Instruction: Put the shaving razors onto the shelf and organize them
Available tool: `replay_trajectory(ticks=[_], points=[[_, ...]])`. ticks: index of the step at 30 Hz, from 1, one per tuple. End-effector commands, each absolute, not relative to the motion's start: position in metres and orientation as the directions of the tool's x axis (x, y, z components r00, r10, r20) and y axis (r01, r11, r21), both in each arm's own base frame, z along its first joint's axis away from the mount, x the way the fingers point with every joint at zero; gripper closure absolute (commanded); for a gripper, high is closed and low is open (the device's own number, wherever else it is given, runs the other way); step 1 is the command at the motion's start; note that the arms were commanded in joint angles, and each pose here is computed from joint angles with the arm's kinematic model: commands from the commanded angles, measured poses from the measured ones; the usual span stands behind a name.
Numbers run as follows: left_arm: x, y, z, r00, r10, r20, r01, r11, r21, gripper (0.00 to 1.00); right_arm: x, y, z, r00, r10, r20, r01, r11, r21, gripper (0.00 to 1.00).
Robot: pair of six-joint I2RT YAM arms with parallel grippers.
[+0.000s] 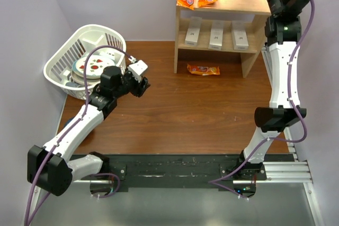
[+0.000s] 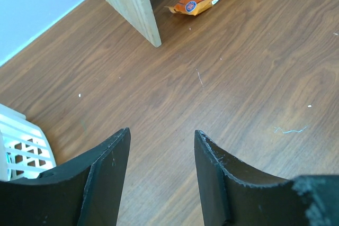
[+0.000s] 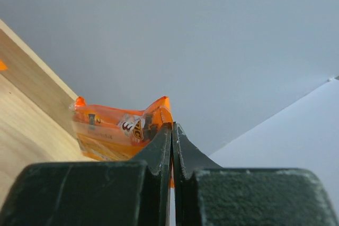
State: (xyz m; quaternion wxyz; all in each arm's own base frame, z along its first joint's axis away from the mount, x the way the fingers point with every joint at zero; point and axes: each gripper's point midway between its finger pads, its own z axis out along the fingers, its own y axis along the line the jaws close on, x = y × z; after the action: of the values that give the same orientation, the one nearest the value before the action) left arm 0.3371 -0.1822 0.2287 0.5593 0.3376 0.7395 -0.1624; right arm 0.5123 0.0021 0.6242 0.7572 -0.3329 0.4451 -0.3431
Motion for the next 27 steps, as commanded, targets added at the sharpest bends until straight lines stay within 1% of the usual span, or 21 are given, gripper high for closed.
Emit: replay_trajectory(ticks=[1, 3, 4, 5, 9, 16, 21, 27], points=[[0.337, -0.18, 0.244, -0.114, 0.266, -0.957, 0.674, 0.729, 0.122, 0.43, 0.504, 0.014, 0.643, 0.439, -0.819, -0.369, 0.257, 0.508, -0.822, 1.0], [0.337, -0.178, 0.242, -0.123, 0.263, -0.957, 0.671, 0.732, 0.115, 0.43, 0.51, 0.018, 0.629, 0.443, -0.816, -0.372, 0.214, 0.499, -0.84, 1.0], [0.338, -0.178, 0.241, -0.127, 0.261, -0.957, 0.67, 0.734, 0.112, 0.44, 0.504, 0.022, 0.63, 0.459, -0.813, -0.359, 0.208, 0.491, -0.846, 1.0], [0.338, -0.177, 0.242, -0.125, 0.256, -0.958, 0.668, 0.736, 0.11, 0.43, 0.511, 0.025, 0.614, 0.454, -0.812, -0.368, 0.171, 0.484, -0.858, 1.0], [0.339, -0.177, 0.241, -0.134, 0.251, -0.959, 0.666, 0.739, 0.101, 0.43, 0.507, 0.036, 0.594, 0.476, -0.804, -0.357, 0.093, 0.45, -0.888, 1.0], [0.342, -0.178, 0.234, -0.153, 0.243, -0.958, 0.666, 0.741, 0.082, 0.44, 0.493, 0.044, 0.579, 0.486, -0.816, -0.315, 0.031, 0.376, -0.926, 1.0], [0.341, -0.18, 0.229, -0.171, 0.234, -0.957, 0.673, 0.737, 0.06, 0.43, 0.474, 0.059, 0.565, 0.539, -0.789, -0.295, -0.034, 0.329, -0.944, 1.0], [0.342, -0.18, 0.227, -0.175, 0.239, -0.955, 0.672, 0.738, 0.061, 0.43, 0.478, 0.062, 0.547, 0.54, -0.788, -0.296, -0.075, 0.304, -0.95, 1.0]])
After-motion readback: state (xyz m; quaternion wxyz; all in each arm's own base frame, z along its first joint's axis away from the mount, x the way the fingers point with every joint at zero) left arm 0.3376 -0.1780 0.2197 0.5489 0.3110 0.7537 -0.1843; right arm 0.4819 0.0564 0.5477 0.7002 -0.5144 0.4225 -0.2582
